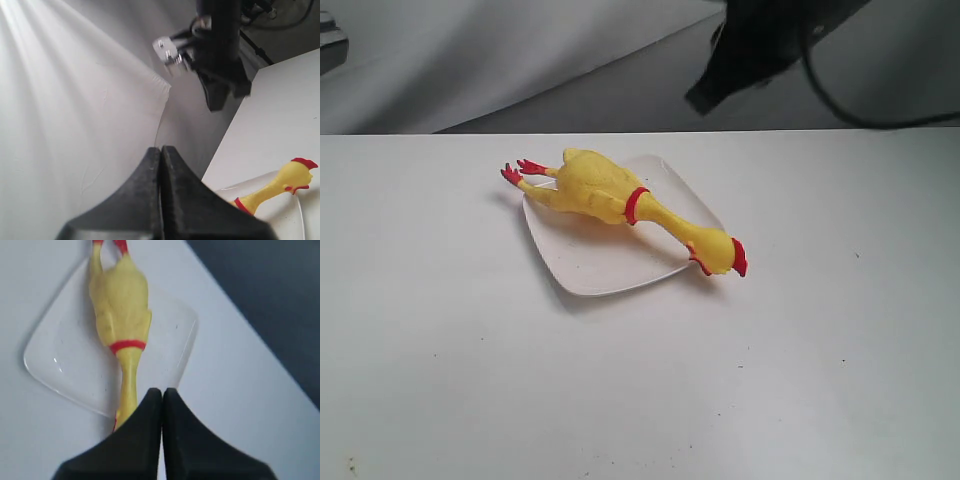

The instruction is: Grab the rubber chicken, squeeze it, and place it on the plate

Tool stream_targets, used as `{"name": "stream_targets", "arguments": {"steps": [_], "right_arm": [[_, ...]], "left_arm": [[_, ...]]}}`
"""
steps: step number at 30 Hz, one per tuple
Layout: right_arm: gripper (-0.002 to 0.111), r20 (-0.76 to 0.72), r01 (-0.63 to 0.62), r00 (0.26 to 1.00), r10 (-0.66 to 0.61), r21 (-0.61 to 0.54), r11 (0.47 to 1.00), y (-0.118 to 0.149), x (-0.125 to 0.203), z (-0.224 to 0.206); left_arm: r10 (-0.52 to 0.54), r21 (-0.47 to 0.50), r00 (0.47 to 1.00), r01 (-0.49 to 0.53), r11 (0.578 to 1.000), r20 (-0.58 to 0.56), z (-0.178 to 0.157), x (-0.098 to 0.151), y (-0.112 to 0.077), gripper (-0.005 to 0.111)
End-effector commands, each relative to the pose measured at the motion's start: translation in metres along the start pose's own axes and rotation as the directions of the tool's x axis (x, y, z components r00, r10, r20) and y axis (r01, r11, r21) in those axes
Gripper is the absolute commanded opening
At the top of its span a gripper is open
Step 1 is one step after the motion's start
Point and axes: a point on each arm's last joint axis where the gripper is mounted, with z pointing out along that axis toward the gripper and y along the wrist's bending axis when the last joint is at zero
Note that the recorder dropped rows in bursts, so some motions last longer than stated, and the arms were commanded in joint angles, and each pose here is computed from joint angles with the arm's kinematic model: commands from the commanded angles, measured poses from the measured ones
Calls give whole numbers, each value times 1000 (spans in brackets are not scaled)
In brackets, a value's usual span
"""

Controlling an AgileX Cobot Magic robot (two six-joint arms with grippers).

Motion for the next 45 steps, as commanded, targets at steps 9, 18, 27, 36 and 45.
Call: {"name": "stream_targets", "arguments": {"steps": [9, 18, 27, 36, 45], "right_arm": [[0, 570, -74, 821, -25, 148, 986, 34, 46, -197], [0, 811, -206, 573, -119, 283, 937, 75, 144, -248], [0, 842, -207, 519, -146, 290, 935, 112, 219, -264], [0, 895, -245, 396, -204, 317, 916, 128, 252, -293], [0, 922, -387, 383, -58, 218, 896, 125, 263, -291]], "left_arm": [[-19, -3, 1000, 19, 1000, 8, -2, -2, 1, 0], [-21, -3, 1000, 21, 1000, 8, -2, -2, 1, 0], [-19, -3, 1000, 19, 1000, 8, -2, -2, 1, 0], [-19, -3, 1000, 19, 1000, 8, -2, -2, 1, 0], [-23, -3, 1000, 23, 1000, 8, -2, -2, 1, 0]]}}
